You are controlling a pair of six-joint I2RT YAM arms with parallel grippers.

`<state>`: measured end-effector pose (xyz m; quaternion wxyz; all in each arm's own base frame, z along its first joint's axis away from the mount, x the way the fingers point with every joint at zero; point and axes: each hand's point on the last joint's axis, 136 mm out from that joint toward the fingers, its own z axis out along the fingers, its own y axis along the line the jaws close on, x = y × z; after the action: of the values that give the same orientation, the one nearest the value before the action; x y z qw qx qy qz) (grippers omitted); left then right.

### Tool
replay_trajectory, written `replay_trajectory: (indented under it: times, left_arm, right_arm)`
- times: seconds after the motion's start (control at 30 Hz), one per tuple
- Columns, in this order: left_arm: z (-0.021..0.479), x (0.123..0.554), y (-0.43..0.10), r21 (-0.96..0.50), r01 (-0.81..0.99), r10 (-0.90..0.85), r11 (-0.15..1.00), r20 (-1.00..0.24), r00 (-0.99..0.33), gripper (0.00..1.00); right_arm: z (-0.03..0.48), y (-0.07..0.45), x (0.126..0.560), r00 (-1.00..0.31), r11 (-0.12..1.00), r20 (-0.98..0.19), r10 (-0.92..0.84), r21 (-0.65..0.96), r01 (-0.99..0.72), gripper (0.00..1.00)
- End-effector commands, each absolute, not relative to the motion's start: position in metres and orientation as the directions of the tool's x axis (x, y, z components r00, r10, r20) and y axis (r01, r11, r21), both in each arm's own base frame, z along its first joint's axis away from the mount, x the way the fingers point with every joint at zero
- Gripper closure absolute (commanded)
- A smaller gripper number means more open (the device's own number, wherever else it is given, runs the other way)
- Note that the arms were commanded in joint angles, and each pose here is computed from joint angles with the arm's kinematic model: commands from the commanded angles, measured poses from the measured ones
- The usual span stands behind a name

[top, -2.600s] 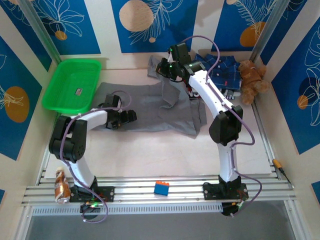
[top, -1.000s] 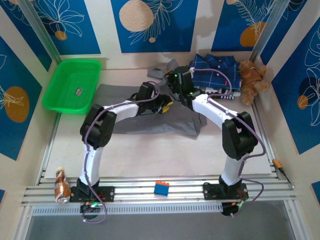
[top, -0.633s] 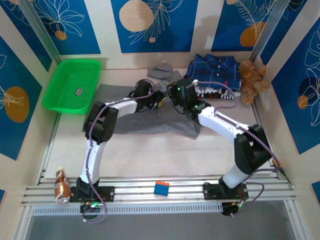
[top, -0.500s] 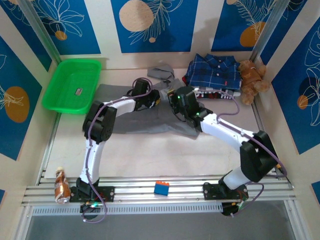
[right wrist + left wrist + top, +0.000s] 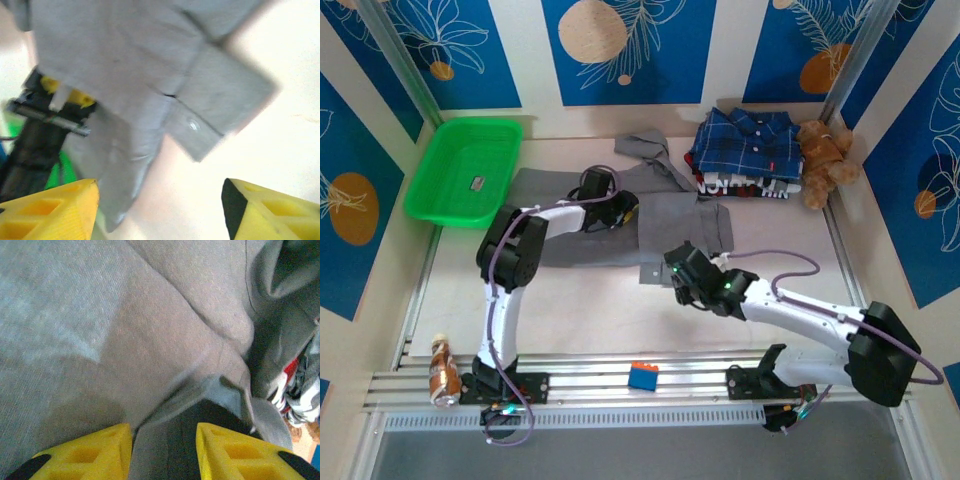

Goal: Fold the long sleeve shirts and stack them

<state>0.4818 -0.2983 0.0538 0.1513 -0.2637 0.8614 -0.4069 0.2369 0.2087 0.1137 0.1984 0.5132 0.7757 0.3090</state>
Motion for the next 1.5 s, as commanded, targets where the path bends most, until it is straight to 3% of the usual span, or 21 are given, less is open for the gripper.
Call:
replay_trajectory:
  times: [0.0, 0.1, 0.17, 0.23, 0.37, 0.53, 0.67, 0.97, 1.3, 1.47]
  left_arm:
    - [0.096, 0.473, -0.287, -0.786, -0.234, -0.522, 0.572, -0.129, -0.843, 0.56]
    - [0.110, 0.456, -0.280, -0.756, -0.204, -0.475, 0.622, -0.158, -0.866, 0.45]
    - [0.123, 0.439, -0.282, -0.758, -0.169, -0.432, 0.630, -0.161, -0.887, 0.36]
    - [0.134, 0.410, -0.284, -0.746, -0.144, -0.373, 0.651, -0.149, -0.916, 0.29]
    - [0.125, 0.334, -0.293, -0.696, -0.159, -0.259, 0.700, -0.040, -0.965, 0.21]
    - [0.084, 0.256, -0.305, -0.615, -0.251, -0.232, 0.748, 0.113, -0.966, 0.18]
    - [0.057, 0.243, -0.314, -0.598, -0.352, -0.318, 0.720, 0.167, -0.933, 0.17]
    - [0.037, 0.257, -0.323, -0.499, -0.416, -0.422, 0.761, 0.108, -0.900, 0.20]
    - [0.036, 0.273, -0.330, -0.345, -0.334, -0.342, 0.877, 0.040, -0.939, 0.26]
    - [0.025, 0.267, -0.334, -0.263, -0.282, -0.275, 0.923, 0.064, -0.959, 0.32]
  right_arm:
    - [0.123, 0.179, 0.211, -0.369, 0.289, -0.012, 0.929, 0.646, 0.707, 0.30]
    - [0.142, 0.155, 0.198, -0.412, 0.369, -0.092, 0.907, 0.643, 0.671, 0.27]
    - [0.155, 0.143, 0.199, -0.446, 0.431, -0.153, 0.882, 0.647, 0.629, 0.17]
    - [0.170, 0.145, 0.213, -0.556, 0.535, -0.210, 0.804, 0.663, 0.523, 0.15]
    - [0.182, 0.156, 0.241, -0.769, 0.683, -0.222, 0.599, 0.644, 0.346, 0.14]
    - [0.194, 0.149, 0.262, -0.891, 0.901, -0.365, 0.269, 0.424, 0.099, 0.09]
    - [0.192, 0.158, 0.274, -0.907, 0.894, -0.380, 0.181, 0.448, -0.009, 0.07]
    - [0.201, 0.187, 0.273, -0.913, 0.821, -0.393, 0.109, 0.554, -0.140, 0.07]
    - [0.203, 0.180, 0.261, -0.904, 0.790, -0.409, 0.125, 0.593, -0.159, 0.07]
    - [0.207, 0.166, 0.260, -0.894, 0.772, -0.414, 0.171, 0.621, -0.140, 0.08]
